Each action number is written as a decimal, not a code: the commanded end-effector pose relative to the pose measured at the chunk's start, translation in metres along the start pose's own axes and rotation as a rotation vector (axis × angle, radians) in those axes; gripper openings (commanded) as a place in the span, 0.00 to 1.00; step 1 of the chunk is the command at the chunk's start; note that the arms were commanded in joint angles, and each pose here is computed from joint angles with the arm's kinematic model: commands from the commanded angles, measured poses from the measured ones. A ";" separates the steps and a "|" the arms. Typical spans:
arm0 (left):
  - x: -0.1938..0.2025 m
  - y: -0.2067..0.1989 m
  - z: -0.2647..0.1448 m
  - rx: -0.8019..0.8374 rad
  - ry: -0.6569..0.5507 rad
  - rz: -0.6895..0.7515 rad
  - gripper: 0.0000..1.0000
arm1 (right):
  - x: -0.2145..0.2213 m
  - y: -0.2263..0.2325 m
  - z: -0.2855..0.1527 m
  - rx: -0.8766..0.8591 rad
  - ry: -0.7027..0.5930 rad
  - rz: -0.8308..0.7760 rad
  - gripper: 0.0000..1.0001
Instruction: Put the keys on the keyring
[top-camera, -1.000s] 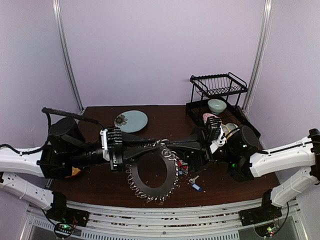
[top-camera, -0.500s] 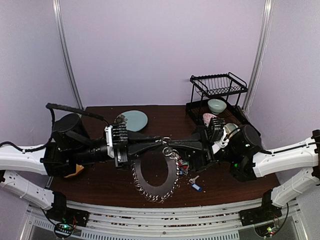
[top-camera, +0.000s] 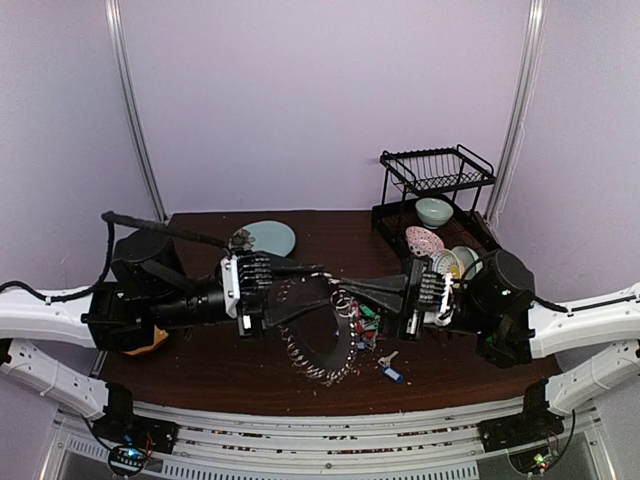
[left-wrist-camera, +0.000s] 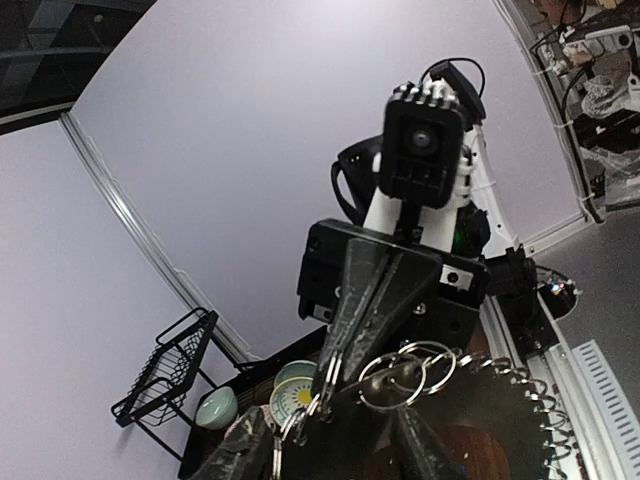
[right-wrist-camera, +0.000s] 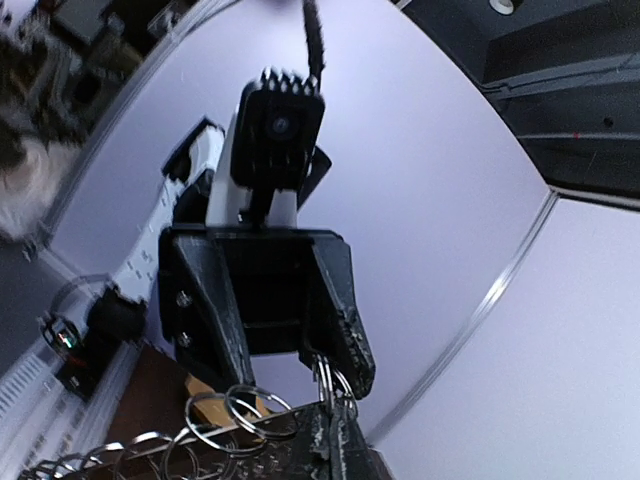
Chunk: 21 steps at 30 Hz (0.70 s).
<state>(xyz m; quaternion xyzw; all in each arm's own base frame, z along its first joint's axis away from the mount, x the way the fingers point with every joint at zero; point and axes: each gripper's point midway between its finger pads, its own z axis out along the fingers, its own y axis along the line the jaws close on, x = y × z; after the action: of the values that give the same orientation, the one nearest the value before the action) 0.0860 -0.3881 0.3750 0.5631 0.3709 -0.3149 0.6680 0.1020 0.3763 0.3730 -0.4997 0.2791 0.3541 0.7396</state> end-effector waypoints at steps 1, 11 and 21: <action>0.006 0.005 -0.010 -0.036 0.048 0.090 0.45 | 0.009 -0.031 0.004 0.083 0.168 -0.642 0.00; -0.005 0.007 -0.011 -0.021 0.029 0.174 0.46 | -0.035 -0.027 0.013 -0.020 0.084 -0.891 0.00; -0.032 0.011 -0.014 -0.023 -0.074 0.181 0.38 | -0.060 -0.019 0.014 -0.014 -0.069 -0.785 0.00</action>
<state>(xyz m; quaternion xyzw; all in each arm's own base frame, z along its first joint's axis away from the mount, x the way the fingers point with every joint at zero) 0.0884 -0.3803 0.3646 0.6041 0.3431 -0.2449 0.6763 0.0993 0.3799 0.4047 -0.6039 0.0655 0.0225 0.7941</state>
